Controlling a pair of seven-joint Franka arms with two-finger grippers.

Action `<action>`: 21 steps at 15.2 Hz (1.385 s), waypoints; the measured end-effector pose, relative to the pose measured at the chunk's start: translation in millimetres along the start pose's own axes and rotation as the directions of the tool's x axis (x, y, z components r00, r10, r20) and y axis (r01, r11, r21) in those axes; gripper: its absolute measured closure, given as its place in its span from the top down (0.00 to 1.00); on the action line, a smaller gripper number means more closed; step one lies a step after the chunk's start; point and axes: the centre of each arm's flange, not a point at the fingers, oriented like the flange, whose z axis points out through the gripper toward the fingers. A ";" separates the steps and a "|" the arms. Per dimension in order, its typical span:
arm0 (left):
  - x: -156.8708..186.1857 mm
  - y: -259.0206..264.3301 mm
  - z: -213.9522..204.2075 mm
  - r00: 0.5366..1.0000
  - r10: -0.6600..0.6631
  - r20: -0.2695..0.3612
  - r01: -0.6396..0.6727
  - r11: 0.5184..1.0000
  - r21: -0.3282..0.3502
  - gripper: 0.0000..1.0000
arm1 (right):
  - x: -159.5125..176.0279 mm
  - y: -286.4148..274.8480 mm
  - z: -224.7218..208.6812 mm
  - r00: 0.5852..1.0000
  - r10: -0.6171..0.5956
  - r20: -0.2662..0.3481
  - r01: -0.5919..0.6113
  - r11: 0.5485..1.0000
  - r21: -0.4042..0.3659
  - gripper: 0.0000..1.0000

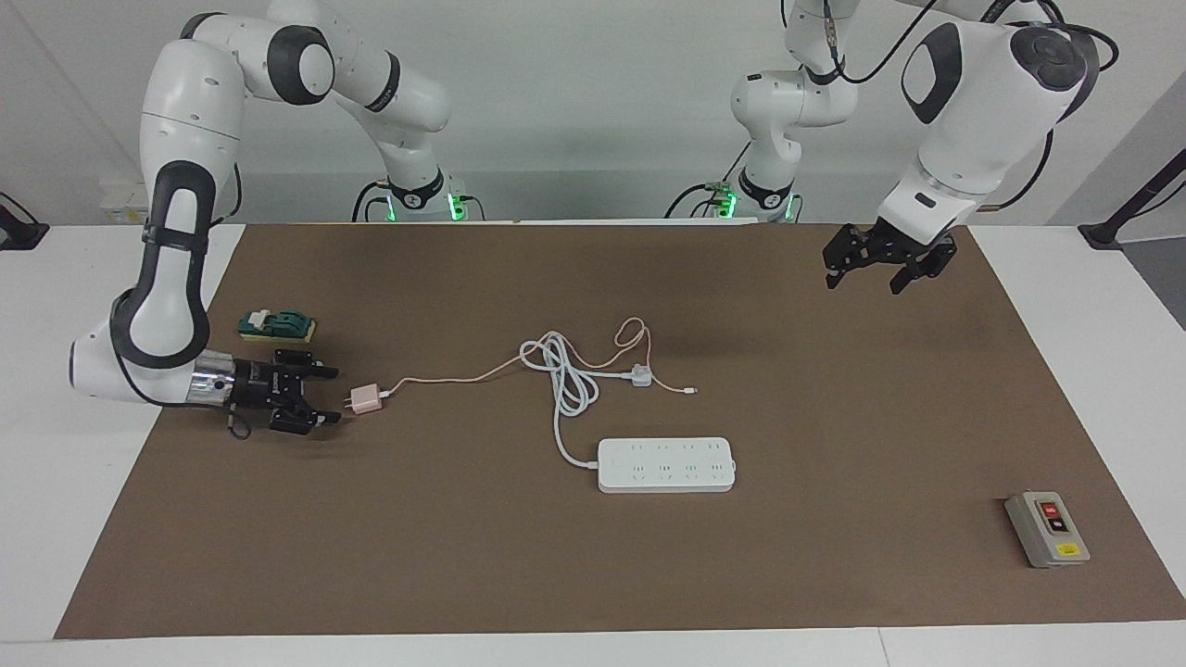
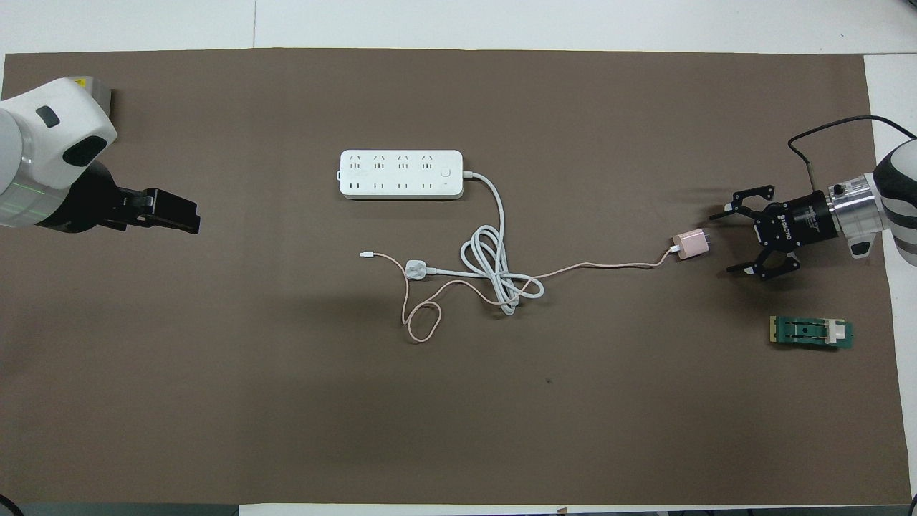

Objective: Plug charger into power strip
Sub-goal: 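Lower the right gripper onto the pink charger and close on it, then lift the pink charger with the right gripper while the left gripper approaches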

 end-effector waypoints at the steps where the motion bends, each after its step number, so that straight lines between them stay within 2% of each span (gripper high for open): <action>1: -0.3 -0.4 3.3 1.000 0.009 0.005 -0.009 1.000 -0.010 1.00 | -2.4 -3.1 2.5 1.000 -0.001 0.013 0.001 1.000 0.012 1.00; 6: -1.8 -1.4 17.3 0.999 0.015 0.028 -0.014 0.999 -0.043 1.00 | 0.5 -6.2 17.7 0.999 0.007 0.043 -0.007 1.000 0.011 1.00; 12: -4.7 -20.4 40.5 0.997 -0.022 0.068 0.035 0.980 -0.194 1.00 | 5.8 -9.0 35.7 0.997 0.019 0.078 -0.020 1.000 0.008 1.00; 14: -5.8 -16.9 51.7 0.995 -0.040 0.088 0.064 0.955 -0.291 1.00 | 5.4 -9.3 36.3 0.997 0.018 0.078 -0.019 1.000 0.008 0.99; 15: -5.6 -15.4 55.7 0.994 -0.050 0.093 0.080 0.932 -0.353 1.00 | 5.2 -9.1 36.6 0.997 0.018 0.079 -0.019 1.000 0.007 0.96; 16: -4.6 -14.2 57.8 0.995 -0.054 0.090 0.086 0.906 -0.414 1.00 | 4.9 -8.4 36.6 0.996 0.019 0.081 -0.020 1.000 0.005 0.87; 17: -2.9 -13.8 59.6 0.995 -0.054 0.079 0.085 0.879 -0.469 1.00 | 4.4 -7.9 36.8 0.996 0.017 0.084 -0.017 1.000 0.003 0.77; 19: 1.5 -17.0 65.9 0.997 -0.047 0.056 0.070 0.842 -0.535 1.00 | 0.2 -11.4 39.5 0.997 -0.003 0.083 0.003 1.000 0.002 0.53; 21: 4.6 -17.2 75.4 0.997 -0.046 0.055 0.070 0.807 -0.586 1.00 | -5.4 -16.6 43.8 0.997 -0.013 0.076 0.014 1.000 -0.004 0.50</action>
